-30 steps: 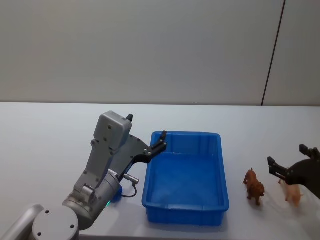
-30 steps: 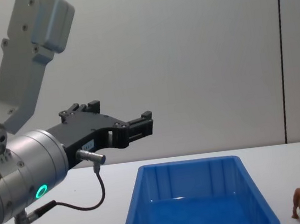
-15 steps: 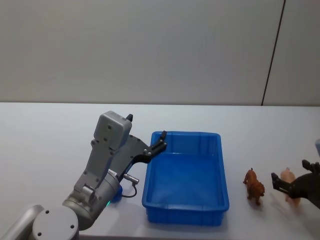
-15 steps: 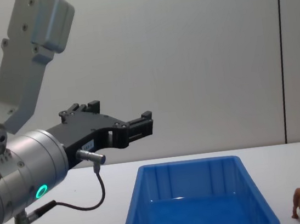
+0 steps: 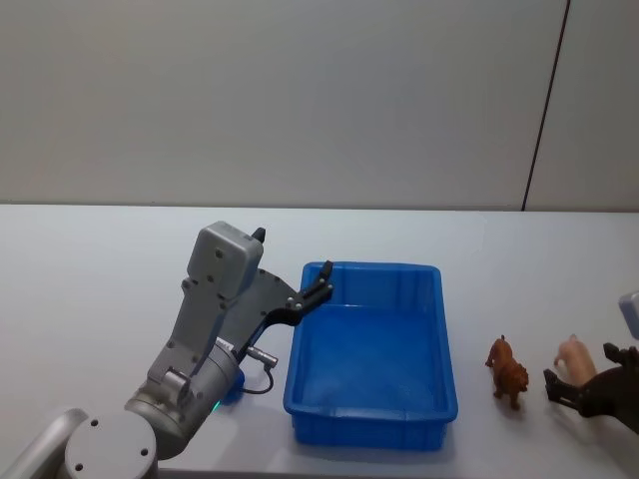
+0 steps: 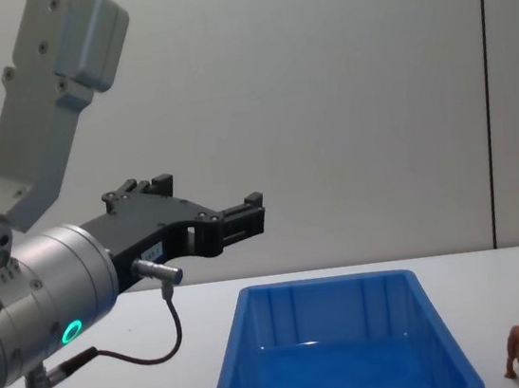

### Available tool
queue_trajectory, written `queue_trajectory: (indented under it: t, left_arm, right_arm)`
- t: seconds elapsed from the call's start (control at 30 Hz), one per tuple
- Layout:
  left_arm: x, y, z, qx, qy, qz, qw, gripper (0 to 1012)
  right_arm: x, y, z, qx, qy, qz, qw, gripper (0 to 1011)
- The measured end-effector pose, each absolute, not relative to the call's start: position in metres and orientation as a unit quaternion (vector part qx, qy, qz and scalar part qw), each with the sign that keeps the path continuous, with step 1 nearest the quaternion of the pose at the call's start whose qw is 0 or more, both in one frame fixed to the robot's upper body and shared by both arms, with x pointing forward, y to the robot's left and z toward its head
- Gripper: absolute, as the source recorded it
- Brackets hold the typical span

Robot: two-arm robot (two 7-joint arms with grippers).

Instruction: Pick up the two dolls from the table and place them into the box.

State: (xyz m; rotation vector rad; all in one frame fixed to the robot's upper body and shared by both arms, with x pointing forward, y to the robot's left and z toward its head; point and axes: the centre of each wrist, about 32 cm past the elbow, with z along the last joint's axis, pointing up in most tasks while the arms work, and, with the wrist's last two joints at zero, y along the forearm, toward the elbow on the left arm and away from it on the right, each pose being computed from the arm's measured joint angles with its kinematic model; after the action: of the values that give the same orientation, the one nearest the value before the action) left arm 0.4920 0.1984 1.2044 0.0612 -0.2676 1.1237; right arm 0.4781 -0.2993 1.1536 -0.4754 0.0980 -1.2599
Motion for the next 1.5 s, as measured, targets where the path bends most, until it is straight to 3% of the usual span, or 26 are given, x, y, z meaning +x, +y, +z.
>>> queue_trajectory:
  t: [0.17,0.3,0.73,0.87,1.5]
  left_arm:
    - [0.492,0.198,1.204,0.029,-0.126,0.531,0.837,1001]
    - [0.492,0.198,1.204,0.029,-0.127,0.531,0.837,1002]
    - [0.492,0.198,1.204,0.029,-0.126,0.531,0.837,1001]
    - [0.492,0.198,1.204,0.029,-0.126,0.531,0.837,1002]
    - [0.492,0.198,1.204,0.029,-0.126,0.531,0.837,1001]
  right_arm:
    - [0.478,-0.299,1.152,-0.227,0.054,-0.58,0.781,997]
    - [0.478,-0.299,1.151,-0.232,0.061,-0.578,0.78,902]
    - [0.482,-0.298,1.15,-0.242,0.084,-0.577,0.775,531]
    - [0.482,-0.298,1.15,-0.24,0.084,-0.579,0.774,374]
    - [0.481,-0.296,1.17,-0.156,0.029,-0.604,0.781,359]
